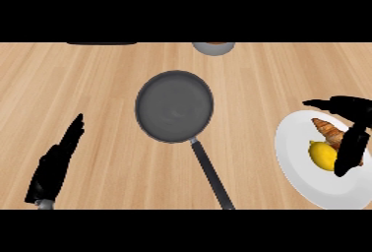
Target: Pick the lemon from the plate and place it in the pan
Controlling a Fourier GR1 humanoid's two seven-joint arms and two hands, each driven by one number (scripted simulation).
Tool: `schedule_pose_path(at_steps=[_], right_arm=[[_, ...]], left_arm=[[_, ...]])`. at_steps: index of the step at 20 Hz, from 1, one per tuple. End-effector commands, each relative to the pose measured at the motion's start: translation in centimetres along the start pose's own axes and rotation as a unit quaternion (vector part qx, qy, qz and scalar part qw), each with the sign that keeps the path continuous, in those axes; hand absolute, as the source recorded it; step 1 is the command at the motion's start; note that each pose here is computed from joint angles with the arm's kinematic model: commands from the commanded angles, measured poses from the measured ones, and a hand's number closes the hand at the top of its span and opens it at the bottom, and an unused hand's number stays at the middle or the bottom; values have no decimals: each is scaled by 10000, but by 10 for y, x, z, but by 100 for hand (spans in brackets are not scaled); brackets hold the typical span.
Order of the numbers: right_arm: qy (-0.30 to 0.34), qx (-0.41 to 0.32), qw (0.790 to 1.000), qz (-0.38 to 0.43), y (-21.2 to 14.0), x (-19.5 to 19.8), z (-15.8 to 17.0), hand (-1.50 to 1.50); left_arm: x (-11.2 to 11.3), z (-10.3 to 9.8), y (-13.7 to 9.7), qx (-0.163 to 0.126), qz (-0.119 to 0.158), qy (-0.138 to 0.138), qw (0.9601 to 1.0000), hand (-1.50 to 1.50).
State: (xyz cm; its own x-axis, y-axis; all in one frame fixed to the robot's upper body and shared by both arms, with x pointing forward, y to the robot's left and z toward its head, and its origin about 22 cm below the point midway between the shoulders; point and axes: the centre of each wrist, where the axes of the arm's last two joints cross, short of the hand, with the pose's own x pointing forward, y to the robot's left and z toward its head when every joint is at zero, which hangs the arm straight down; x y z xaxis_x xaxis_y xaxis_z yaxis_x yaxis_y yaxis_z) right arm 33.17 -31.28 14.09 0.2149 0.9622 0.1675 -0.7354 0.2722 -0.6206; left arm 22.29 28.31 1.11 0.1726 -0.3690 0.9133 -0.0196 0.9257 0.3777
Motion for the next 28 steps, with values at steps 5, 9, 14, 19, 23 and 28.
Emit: schedule_pose_path(at_steps=[5,9,14,19,23,28], right_arm=[[483,281,9975,443,23,7,-16,-150],[681,311,9959,505,34,-7,-15,-150],[749,393,9953,477,38,-8,-26,-150],[787,477,9942,553,43,-18,-33,-150],[812,481,9940,560,38,-5,-40,-150],[770,389,9948,550,51,-11,-53,-150]], left_arm=[[5,-7,3,71,-51,-35,10000,0],[-7,-12,14,-67,27,-14,10000,0],[-9,23,-5,-15,12,-51,10000,0],[-5,7,-2,-15,-12,0,10000,0],[1,-4,0,-54,-44,10,10000,0],[-9,-4,2,-66,23,66,10000,0]])
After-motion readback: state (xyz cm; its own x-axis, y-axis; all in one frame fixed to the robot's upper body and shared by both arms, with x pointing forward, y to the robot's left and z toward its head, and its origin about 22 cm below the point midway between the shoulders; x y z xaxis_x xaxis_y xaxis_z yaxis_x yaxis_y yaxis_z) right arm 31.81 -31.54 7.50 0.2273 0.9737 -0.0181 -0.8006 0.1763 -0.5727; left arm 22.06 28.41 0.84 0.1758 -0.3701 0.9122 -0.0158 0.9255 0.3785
